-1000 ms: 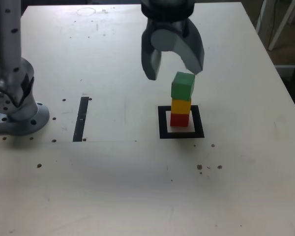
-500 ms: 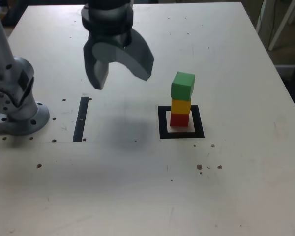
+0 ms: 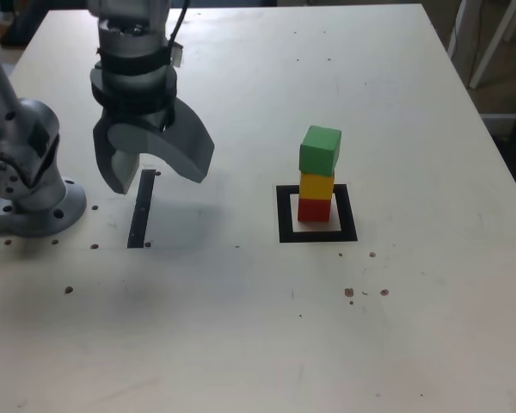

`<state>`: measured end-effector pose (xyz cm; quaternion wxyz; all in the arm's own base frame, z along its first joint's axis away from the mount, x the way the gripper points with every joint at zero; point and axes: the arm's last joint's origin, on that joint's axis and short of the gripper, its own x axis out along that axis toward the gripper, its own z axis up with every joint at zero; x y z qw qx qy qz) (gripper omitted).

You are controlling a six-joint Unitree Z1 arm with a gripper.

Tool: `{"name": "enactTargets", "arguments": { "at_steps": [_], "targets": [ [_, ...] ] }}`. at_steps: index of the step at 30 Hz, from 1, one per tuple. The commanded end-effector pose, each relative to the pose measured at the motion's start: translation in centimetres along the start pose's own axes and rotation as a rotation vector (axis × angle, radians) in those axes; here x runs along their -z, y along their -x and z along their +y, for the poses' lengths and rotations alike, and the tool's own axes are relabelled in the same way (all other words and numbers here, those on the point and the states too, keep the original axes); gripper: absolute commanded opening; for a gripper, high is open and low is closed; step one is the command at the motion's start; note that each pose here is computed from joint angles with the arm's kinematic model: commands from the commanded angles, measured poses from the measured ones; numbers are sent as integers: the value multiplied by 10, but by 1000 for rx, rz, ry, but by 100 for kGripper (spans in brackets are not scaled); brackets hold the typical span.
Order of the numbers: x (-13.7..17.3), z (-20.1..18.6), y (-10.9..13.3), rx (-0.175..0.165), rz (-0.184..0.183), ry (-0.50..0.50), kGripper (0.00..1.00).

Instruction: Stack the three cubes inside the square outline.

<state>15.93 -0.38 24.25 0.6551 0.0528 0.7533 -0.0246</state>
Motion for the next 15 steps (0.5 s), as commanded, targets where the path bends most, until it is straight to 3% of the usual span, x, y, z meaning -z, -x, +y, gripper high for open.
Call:
{"name": "enactTargets", "arguments": {
  "at_steps": [1, 15],
  "targets": [
    [3, 0, -1, 3, -5, 6, 99],
    [10, -2, -11, 17, 19, 25, 99]
  ]
}}
